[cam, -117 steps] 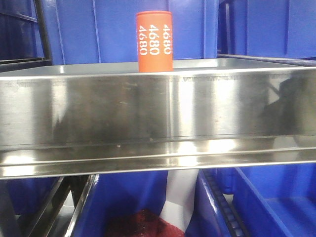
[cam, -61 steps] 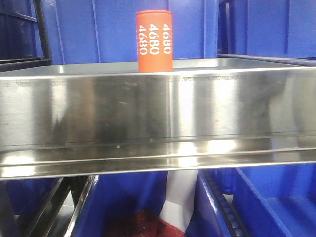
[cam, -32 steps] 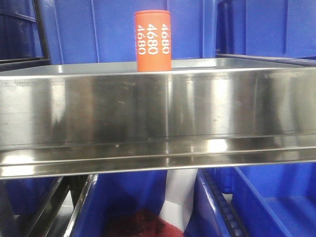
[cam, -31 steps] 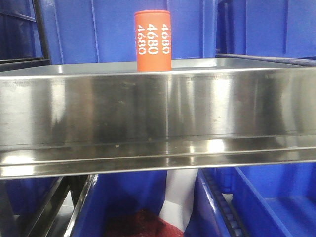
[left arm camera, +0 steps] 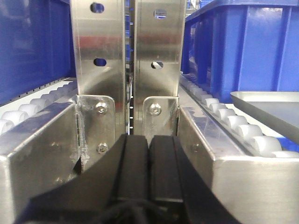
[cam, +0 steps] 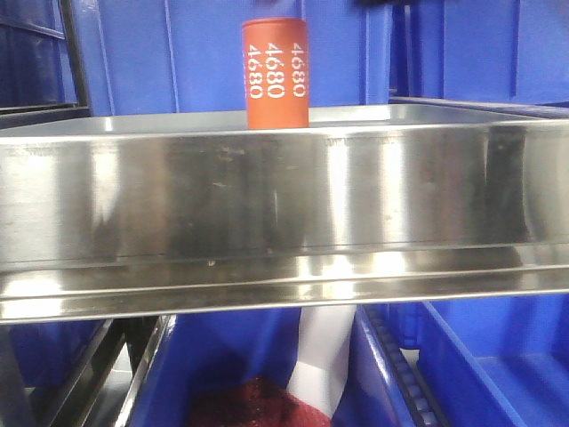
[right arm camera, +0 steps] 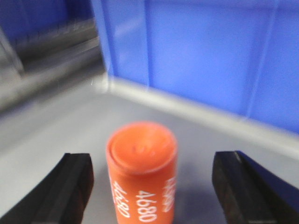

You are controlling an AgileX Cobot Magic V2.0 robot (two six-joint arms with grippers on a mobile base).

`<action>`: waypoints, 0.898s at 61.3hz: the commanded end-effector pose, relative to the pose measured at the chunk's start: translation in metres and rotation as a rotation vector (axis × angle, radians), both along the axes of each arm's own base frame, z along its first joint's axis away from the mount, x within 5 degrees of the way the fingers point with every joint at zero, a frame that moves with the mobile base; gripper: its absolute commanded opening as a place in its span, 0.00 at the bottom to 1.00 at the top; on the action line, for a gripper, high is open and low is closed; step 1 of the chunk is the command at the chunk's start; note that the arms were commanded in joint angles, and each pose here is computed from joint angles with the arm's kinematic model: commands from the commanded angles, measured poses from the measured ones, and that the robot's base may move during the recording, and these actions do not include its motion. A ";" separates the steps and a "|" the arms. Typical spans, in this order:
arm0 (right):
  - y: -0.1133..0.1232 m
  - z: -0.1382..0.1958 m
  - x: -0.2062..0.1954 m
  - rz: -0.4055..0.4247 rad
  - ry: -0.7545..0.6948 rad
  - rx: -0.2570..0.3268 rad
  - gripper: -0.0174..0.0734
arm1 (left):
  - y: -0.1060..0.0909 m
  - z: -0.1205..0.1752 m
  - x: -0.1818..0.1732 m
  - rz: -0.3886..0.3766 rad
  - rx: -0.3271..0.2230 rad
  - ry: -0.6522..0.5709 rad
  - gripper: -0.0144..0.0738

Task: Grab orange capacitor from left shelf to right conveyor
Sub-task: 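Lift the orange cylinder with the right gripper up off the shelf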

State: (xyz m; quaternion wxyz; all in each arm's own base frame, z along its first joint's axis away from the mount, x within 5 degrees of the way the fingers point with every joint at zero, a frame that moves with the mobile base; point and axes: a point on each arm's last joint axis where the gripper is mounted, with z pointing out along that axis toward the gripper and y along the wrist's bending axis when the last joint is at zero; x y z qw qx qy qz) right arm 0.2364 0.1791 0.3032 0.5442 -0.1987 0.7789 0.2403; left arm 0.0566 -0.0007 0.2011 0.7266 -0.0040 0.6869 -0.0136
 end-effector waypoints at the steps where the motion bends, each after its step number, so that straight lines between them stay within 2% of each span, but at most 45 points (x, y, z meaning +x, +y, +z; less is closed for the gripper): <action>1: 0.009 0.016 0.007 0.028 -0.103 0.095 0.88 | 0.000 0.001 0.000 -0.007 -0.010 -0.076 0.02; 8: 0.019 0.002 0.018 0.045 -0.108 0.109 0.88 | 0.000 0.001 0.000 -0.007 -0.010 -0.076 0.02; 15: 0.026 -0.014 0.027 0.049 -0.089 0.099 0.88 | 0.000 0.001 0.000 -0.007 -0.010 -0.076 0.02; 20: 0.028 -0.023 0.031 0.047 -0.068 0.084 0.81 | 0.000 0.001 0.000 -0.007 -0.010 -0.076 0.02; 25: 0.028 -0.026 0.032 0.047 -0.062 0.080 0.58 | 0.000 0.001 0.000 -0.007 -0.010 -0.076 0.02; 28: 0.028 -0.024 0.031 0.048 -0.066 0.083 0.31 | 0.000 0.001 0.000 -0.007 -0.010 -0.076 0.02; 30: 0.028 -0.022 0.030 0.048 -0.071 0.087 0.21 | 0.000 0.001 0.000 -0.007 -0.010 -0.076 0.02; 35: 0.026 -0.016 0.028 0.048 -0.087 0.100 0.30 | 0.000 0.001 0.000 -0.007 -0.010 -0.076 0.02; 42: 0.021 -0.001 0.021 0.048 -0.121 0.123 0.24 | 0.000 0.001 0.000 -0.007 -0.010 -0.076 0.02; 55: -0.003 0.042 -0.010 0.042 -0.210 0.173 0.25 | 0.000 0.001 0.000 -0.007 -0.010 -0.076 0.02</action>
